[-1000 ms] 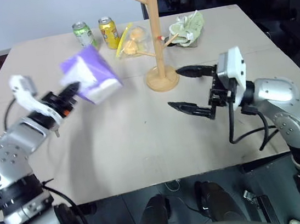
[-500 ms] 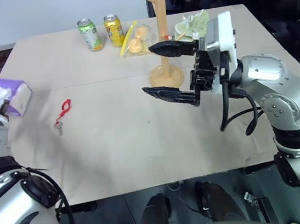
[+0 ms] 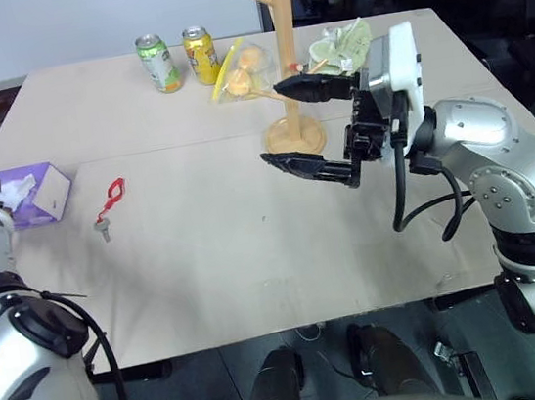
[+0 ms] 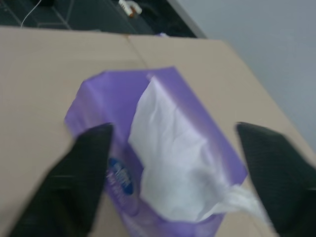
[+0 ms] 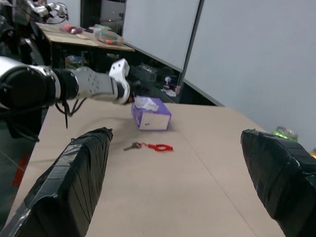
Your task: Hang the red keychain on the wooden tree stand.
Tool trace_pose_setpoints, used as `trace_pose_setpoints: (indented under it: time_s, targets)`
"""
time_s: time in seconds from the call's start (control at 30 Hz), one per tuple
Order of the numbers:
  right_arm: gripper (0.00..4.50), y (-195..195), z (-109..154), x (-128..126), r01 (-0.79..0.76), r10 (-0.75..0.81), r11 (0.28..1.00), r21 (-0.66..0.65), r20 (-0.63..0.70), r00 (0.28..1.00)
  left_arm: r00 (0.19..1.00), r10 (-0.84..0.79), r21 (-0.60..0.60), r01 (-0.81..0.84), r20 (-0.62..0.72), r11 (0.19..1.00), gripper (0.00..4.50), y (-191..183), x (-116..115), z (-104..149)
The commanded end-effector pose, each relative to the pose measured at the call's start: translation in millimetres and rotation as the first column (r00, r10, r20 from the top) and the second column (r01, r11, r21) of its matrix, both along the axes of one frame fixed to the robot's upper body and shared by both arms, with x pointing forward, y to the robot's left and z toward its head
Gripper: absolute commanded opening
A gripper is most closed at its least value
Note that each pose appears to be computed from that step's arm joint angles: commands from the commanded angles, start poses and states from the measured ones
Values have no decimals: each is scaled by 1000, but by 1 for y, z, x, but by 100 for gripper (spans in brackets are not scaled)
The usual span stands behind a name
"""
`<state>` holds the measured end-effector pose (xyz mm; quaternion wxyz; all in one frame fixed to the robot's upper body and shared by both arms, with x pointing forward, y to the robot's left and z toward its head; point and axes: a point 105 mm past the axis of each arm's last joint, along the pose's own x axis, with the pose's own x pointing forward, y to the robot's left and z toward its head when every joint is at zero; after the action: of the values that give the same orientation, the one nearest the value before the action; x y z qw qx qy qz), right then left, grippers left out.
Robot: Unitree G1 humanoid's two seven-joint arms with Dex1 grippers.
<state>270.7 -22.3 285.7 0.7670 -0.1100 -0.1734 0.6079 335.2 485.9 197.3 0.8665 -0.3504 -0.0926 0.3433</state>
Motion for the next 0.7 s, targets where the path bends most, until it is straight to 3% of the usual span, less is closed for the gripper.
trace_pose_setpoints:
  time_s: [0.03,0.07,0.13,0.2,0.27,0.5,0.7]
  targets:
    - [450,-5,9,-6,13,-14,1000,18,46,999,996,4,164,-18,89,986,444,1,-9,67]
    - [450,-6,8,-5,17,-18,1000,20,43,999,997,-31,247,11,76,969,444,-8,-7,83]
    - [450,-7,7,-5,21,-22,1000,23,37,999,987,-154,490,151,-35,858,444,-41,2,105]
    - [450,-6,6,-6,17,-18,1000,23,31,999,952,-251,632,305,-176,712,444,-73,10,106]
    - [450,-6,4,-7,8,-8,1000,22,24,1000,885,-319,693,465,-340,550,444,-103,15,91]
    - [450,-4,3,-10,-10,10,1000,17,14,1000,681,-353,565,731,-642,383,444,-134,4,11]
    - [450,-6,0,-9,-3,3,1000,14,-3,1000,631,-395,477,770,-668,423,444,-113,-11,-19]
